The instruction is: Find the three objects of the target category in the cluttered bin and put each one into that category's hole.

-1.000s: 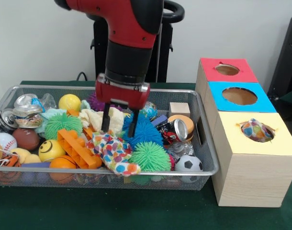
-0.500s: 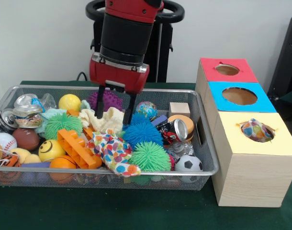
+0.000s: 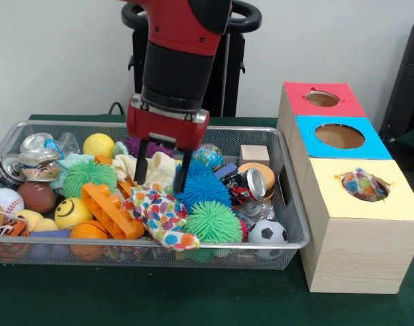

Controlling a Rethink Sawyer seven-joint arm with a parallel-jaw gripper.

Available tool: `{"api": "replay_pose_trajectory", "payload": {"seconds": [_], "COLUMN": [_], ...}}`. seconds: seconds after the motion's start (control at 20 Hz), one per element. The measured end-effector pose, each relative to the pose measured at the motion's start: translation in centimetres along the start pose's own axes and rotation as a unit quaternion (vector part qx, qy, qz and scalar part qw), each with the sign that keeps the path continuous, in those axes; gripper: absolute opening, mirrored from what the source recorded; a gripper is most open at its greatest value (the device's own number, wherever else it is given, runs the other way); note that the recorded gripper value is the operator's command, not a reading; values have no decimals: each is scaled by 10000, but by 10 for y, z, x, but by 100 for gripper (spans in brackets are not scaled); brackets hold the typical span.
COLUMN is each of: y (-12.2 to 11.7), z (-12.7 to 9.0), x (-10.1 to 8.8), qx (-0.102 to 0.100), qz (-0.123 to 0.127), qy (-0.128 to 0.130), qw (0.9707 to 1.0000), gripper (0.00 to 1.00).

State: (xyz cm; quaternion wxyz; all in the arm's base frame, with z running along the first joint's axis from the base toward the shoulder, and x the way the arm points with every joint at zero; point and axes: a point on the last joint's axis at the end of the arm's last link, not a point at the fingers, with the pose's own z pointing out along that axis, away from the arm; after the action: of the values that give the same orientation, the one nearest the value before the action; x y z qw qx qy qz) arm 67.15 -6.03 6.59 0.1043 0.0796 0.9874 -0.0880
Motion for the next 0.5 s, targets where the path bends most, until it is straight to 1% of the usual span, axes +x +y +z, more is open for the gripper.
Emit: {"api": "replay_pose_trajectory", "payload": {"seconds": [0.15,0.3,0.35,0.4,0.5], "y": [-1,-4,-4,-5,-6], "z": [10,29,33,42,52], "x": [5,15,17,22,28], "qx": [-4,-14,-18,-34,-59], "qz": [8,41,48,67,96], "qy": [26,103,120,179,255], "qw": [10000,9999,9999,9998,9996], "gripper": [100,100,100,100,100]}}
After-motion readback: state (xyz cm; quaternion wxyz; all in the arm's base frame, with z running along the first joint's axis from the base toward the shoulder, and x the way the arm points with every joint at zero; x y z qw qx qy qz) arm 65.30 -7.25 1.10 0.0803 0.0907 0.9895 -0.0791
